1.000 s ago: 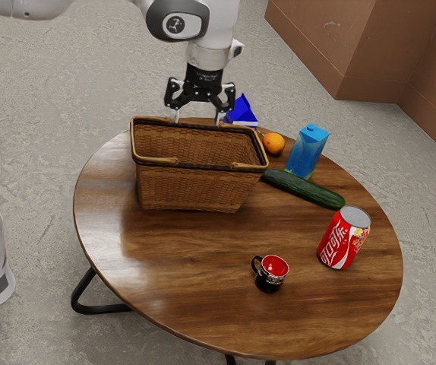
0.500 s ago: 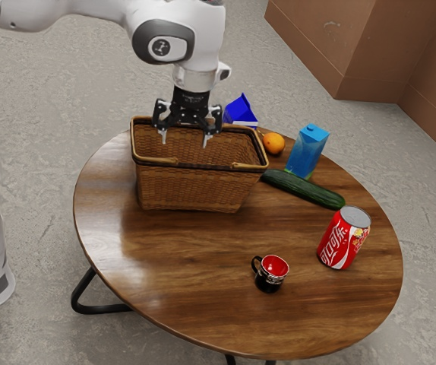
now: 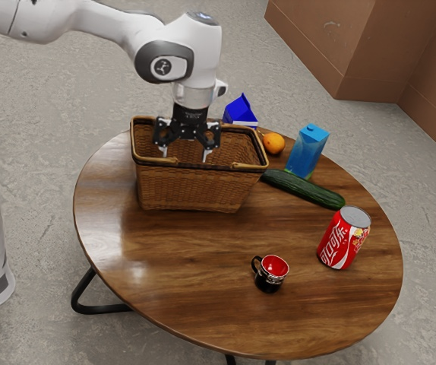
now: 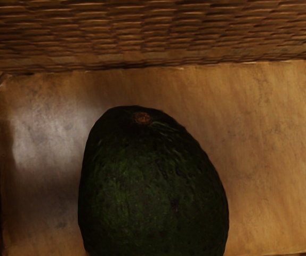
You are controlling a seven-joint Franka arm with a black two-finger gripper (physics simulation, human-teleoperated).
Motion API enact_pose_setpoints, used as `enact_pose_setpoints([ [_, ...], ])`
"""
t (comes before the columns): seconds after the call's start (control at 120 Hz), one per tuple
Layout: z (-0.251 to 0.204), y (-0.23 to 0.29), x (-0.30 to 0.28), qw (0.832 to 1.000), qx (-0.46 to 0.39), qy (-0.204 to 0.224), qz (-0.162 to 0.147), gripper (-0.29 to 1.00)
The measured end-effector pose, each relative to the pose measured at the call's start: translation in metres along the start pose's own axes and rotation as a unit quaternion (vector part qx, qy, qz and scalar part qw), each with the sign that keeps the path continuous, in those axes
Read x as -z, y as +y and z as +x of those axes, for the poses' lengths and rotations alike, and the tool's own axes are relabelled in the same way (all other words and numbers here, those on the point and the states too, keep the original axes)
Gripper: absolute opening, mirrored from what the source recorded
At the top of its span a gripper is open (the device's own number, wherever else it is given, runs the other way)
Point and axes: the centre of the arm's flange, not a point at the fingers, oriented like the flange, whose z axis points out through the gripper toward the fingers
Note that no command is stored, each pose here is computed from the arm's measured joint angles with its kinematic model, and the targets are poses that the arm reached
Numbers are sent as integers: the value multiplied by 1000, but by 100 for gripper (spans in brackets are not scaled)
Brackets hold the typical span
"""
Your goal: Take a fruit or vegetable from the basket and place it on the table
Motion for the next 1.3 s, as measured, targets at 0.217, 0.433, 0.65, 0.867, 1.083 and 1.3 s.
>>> enact_pose_setpoints([
  [0.217,3,-3,-15,1000,9,-11,-2,70],
  [0.433,7,-2,-21,1000,14,-13,-11,70],
  [0.65,8,-1,-21,1000,14,-12,-18,70],
  [0.867,10,-6,-29,1000,18,-10,-14,70],
  [1.083,12,-3,-39,1000,21,-16,-12,70],
  [1.3,15,1,-51,999,33,-31,-10,70],
])
